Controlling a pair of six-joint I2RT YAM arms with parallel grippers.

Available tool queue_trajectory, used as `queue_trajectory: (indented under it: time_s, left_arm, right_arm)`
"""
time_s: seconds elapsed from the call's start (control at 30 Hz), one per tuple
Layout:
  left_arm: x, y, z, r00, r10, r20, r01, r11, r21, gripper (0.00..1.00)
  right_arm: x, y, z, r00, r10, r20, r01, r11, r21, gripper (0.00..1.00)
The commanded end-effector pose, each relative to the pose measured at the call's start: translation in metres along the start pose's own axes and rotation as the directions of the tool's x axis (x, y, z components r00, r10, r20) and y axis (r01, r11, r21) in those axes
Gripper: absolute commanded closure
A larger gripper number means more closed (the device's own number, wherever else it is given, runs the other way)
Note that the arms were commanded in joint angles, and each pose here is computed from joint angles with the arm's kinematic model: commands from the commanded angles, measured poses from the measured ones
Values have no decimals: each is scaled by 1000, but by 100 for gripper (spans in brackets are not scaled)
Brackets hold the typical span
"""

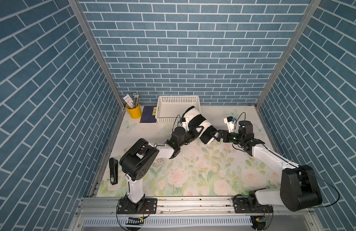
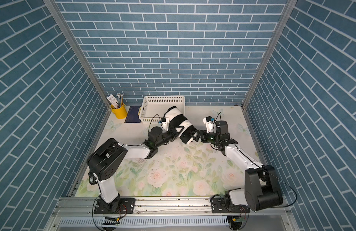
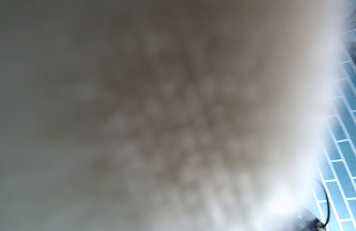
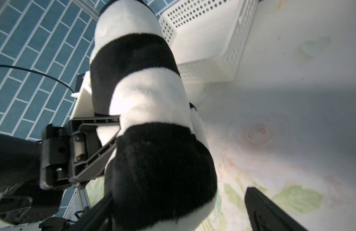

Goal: Roll up the pillowcase
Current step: Pick up the pillowcase from the center of the board, then place the pillowcase in the bin.

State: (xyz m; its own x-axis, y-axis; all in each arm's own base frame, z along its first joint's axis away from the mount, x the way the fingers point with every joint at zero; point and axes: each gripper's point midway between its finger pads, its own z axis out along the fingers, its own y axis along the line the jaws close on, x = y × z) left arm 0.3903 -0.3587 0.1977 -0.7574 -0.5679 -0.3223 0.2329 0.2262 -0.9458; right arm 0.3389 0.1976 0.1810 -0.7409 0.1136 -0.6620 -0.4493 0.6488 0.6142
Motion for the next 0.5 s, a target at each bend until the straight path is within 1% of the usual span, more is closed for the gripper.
queue_trajectory:
  time_s: [0.0,0.1,0.23,0.37,0.47]
  left_arm:
    - [-48,-32,7,992,53,112,-57,998,38,77]
    - [-83,-37,19,985,58,165,-66,997,43,77]
    - [-136,-39,31,964,51,262,-72,995,69,77]
    - [-182,-30,41,928,39,370,-68,996,66,77]
    - [-205,-15,46,896,16,444,-51,996,67,76]
  right_arm:
    - [-10,-3,-10,999,-43,18,42,996,79,0]
    - [-27,6,-18,996,-70,59,65,994,89,0]
    - [-38,14,-25,992,-85,90,77,993,94,0]
    - [-40,17,-28,992,-82,97,73,993,98,0]
    - [-40,16,-28,992,-76,101,66,993,101,0]
